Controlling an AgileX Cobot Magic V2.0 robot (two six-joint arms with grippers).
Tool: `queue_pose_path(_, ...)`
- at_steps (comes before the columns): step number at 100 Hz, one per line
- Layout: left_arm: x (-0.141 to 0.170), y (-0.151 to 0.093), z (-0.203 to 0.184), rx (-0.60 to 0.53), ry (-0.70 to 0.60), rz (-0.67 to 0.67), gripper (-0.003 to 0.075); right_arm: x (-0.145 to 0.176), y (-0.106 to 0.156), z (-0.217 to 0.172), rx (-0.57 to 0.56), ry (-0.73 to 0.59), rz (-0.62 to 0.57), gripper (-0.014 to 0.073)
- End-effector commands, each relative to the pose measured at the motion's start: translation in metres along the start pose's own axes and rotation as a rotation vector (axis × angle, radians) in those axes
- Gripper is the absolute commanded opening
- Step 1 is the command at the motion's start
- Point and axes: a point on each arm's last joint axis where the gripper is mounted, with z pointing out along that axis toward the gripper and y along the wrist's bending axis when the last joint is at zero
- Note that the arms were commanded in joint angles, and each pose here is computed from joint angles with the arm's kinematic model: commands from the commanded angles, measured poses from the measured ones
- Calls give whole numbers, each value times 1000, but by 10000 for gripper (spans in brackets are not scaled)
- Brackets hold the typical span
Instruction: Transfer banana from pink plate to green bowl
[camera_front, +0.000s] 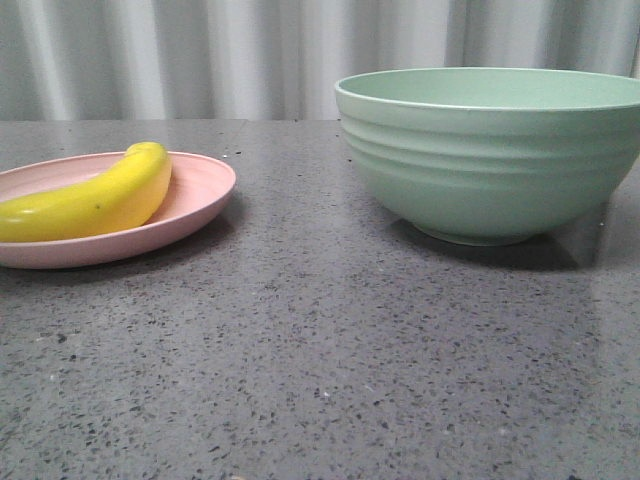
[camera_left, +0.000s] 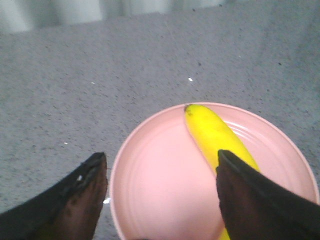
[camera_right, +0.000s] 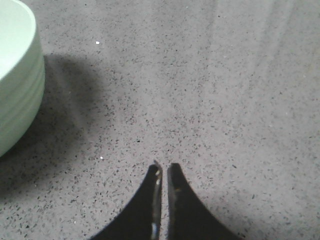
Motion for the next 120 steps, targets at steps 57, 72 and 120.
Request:
queue_pose_path(57, -6, -53, 63, 190, 449, 23, 439, -18, -1, -2, 7, -94, -1, -64)
queue_pose_path(72, 0, -54, 72, 186, 498, 27, 439, -18, -1, -2, 7, -94, -1, -64)
queue_pose_path(120, 16, -54, 93, 169, 592, 55, 406, -18, -1, -2, 6, -94, 1, -64)
